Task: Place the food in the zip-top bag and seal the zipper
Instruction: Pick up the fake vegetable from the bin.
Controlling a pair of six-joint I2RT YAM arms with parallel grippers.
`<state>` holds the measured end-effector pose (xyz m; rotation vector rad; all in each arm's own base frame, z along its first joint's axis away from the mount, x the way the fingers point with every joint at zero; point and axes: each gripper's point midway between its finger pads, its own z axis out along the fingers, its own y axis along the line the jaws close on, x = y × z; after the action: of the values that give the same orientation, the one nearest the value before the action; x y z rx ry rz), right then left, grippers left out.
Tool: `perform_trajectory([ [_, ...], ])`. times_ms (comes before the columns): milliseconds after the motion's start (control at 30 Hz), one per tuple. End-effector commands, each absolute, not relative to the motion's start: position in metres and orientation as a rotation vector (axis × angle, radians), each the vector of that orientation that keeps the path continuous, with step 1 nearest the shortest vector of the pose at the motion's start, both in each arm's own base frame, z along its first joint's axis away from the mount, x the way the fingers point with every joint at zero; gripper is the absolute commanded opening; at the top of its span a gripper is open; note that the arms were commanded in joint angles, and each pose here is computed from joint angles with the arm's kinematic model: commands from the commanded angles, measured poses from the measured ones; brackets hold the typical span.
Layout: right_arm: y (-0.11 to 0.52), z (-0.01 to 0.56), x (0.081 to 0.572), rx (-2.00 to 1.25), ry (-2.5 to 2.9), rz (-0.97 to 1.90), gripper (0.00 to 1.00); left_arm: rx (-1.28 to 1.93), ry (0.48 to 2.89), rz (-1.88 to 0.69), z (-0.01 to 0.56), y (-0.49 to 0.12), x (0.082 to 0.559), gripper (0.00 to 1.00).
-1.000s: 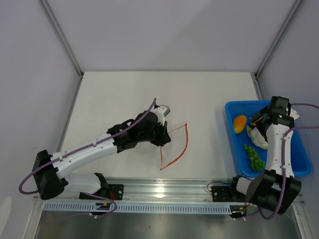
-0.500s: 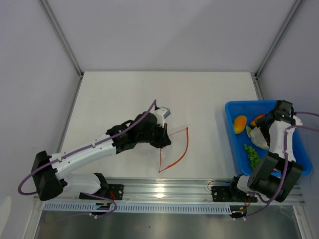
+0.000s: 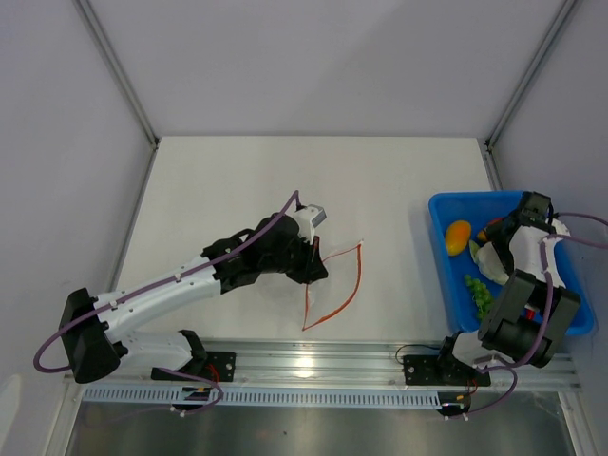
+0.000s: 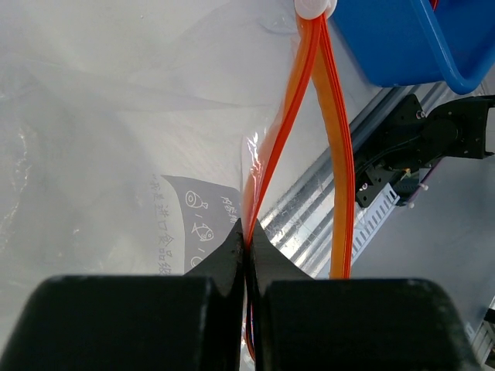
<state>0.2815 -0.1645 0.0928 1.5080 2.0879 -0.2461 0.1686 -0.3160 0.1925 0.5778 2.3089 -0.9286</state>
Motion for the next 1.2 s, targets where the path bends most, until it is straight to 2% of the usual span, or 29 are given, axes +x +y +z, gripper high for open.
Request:
perform_trajectory([
  [0,-0.172,0.085,0.284,1.513,2.067,-0.285,0.99,0.566,2.235,-0.996,0.213,-0.323,0.171,0.01],
  [267,-0.175,0.062,0.279,1.522,2.106,-0.337,0.98,0.56,2.247,-0.986,0.209,-0.32,0.171,0.01],
  [367,-0.171,0.053,0.274,1.535,2.117,-0.331,0.93,0.56,2.249,-0.982,0.208,-0.319,0.17,0.01],
  [467,-0.171,0.05,0.272,1.535,2.12,-0.336,0.79,0.558,2.252,-0.982,0.208,-0.318,0.169,0.01],
  [567,-0.172,0.052,0.271,1.52,2.101,-0.34,0.58,0.559,2.247,-0.986,0.21,-0.318,0.169,0.01],
  [600,-0.171,0.053,0.271,1.515,2.096,-0.332,0.47,0.556,2.246,-0.987,0.211,-0.318,0.169,0.01],
  [667,-0.169,0.057,0.274,1.489,2.092,-0.305,0.4,0.557,2.248,-0.987,0.211,-0.318,0.169,0.01],
  [700,-0.168,0.058,0.275,1.478,2.093,-0.296,0.32,0.555,2.25,-0.987,0.21,-0.318,0.169,0.01],
  [767,-0.166,0.063,0.277,1.457,2.096,-0.289,0.29,0.555,2.255,-0.994,0.21,-0.319,0.168,0.01],
  [833,-0.161,0.071,0.281,1.432,2.097,-0.266,0.17,0.554,2.261,-0.999,0.209,-0.319,0.167,0.01],
  [867,-0.159,0.075,0.282,1.425,2.094,-0.255,0.16,0.552,2.263,-1.009,0.21,-0.32,0.167,0.0],
  [933,-0.149,0.091,0.29,1.382,2.086,-0.212,0.01,0.558,2.264,-1.023,0.212,-0.322,0.165,0.01],
  [1167,-0.104,0.164,0.31,1.158,2.049,-0.069,0.0,0.584,2.286,-1.047,0.227,-0.327,0.165,0.01],
])
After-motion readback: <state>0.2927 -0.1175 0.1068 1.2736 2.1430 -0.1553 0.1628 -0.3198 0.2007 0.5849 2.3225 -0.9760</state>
